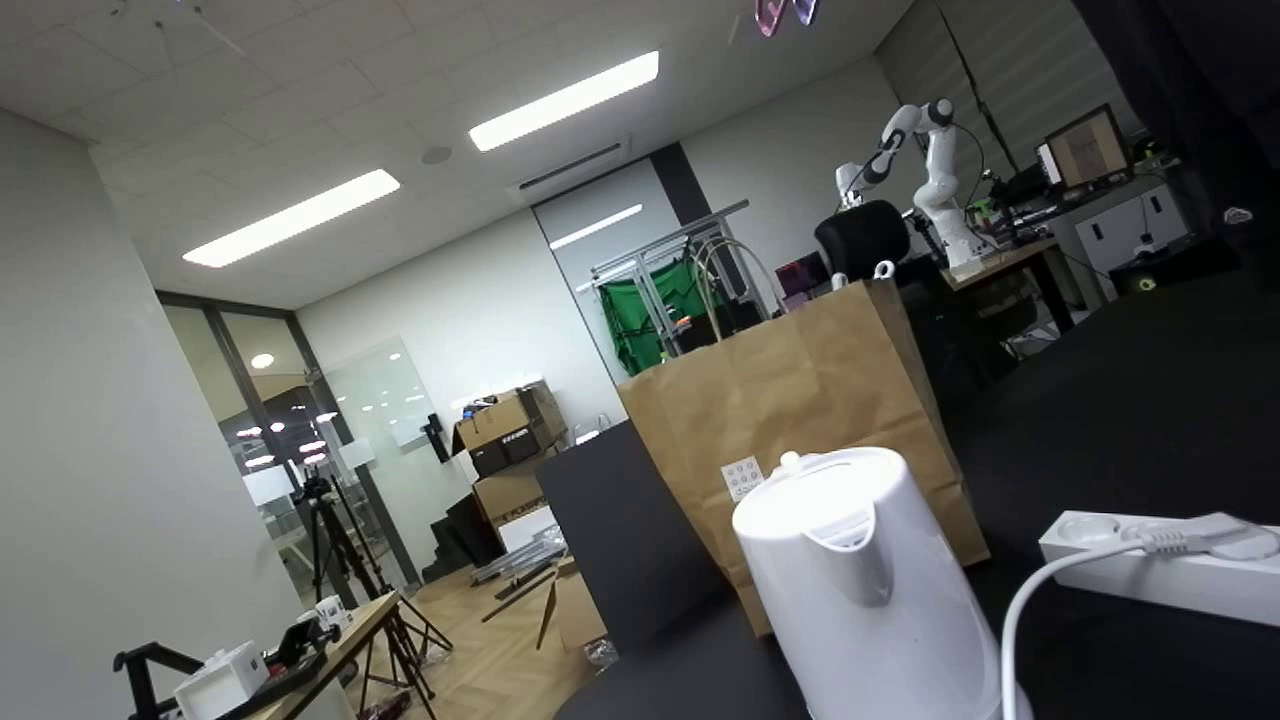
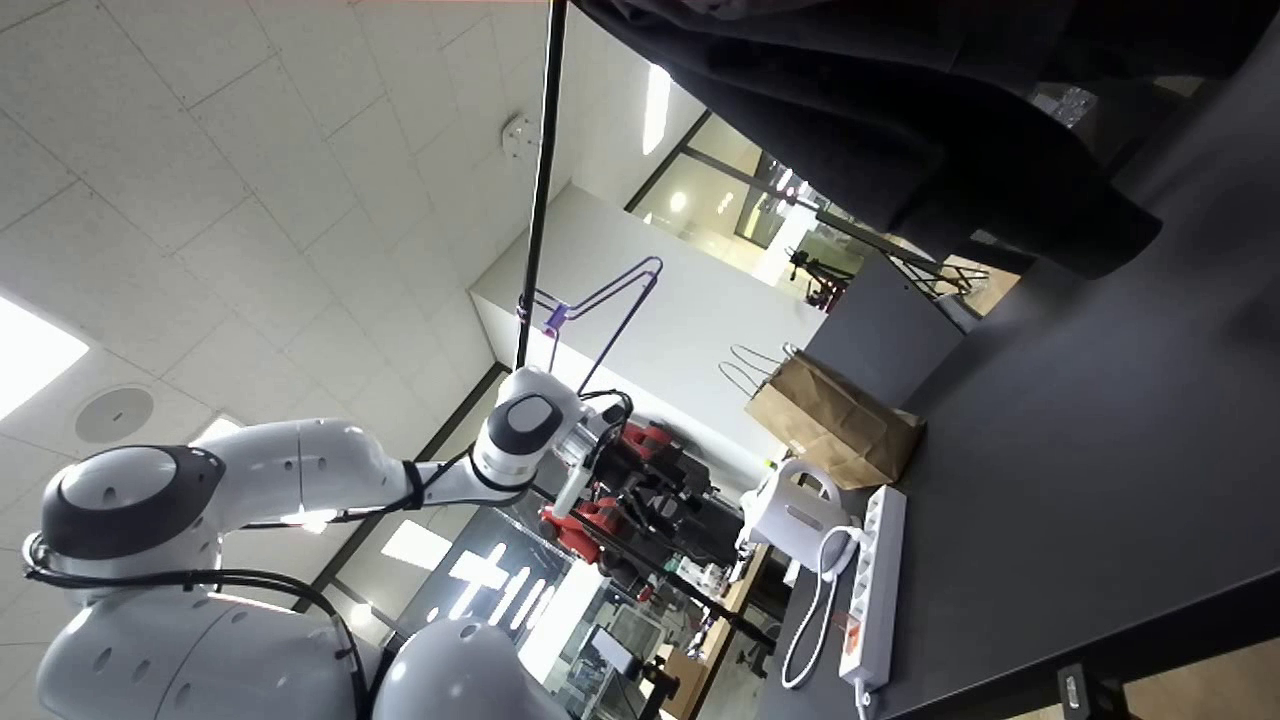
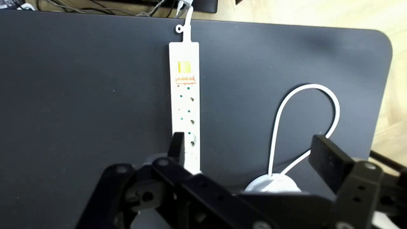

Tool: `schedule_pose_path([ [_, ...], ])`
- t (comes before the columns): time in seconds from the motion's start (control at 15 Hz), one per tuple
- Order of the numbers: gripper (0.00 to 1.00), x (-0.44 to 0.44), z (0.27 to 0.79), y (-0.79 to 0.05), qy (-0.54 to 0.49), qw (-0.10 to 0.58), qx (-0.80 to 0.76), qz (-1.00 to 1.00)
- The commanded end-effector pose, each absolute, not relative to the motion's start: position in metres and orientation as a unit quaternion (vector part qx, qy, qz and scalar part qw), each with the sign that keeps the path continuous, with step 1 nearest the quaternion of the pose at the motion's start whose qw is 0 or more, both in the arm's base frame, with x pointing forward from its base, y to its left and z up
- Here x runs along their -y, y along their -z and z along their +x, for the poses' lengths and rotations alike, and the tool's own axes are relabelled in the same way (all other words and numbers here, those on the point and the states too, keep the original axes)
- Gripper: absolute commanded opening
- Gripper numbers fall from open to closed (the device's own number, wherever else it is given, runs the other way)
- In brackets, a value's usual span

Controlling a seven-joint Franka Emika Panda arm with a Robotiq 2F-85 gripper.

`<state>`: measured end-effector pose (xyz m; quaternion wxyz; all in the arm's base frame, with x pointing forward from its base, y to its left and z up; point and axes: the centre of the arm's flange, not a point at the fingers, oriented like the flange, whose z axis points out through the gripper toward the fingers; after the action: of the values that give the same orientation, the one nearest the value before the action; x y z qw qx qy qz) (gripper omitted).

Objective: Remove the first hanger from the left and put it on the table

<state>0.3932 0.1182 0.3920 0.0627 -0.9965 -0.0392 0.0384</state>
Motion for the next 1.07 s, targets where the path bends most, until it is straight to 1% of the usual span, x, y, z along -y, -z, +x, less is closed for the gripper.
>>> schedule_pose_path([
  [0.0,1.0,-0.135,0.358,-0.425,-0.039,0.071,0.092,-0.992],
  [0.33,1.0,-0.149,0.332,-0.475,-0.022,0.068,0.152,-0.986],
  [0.67,1.0,-0.152,0.317,-0.514,-0.009,0.078,0.194,-0.978],
  [1.0,1.0,-0.157,0.316,-0.552,0.003,0.078,0.168,-0.983],
])
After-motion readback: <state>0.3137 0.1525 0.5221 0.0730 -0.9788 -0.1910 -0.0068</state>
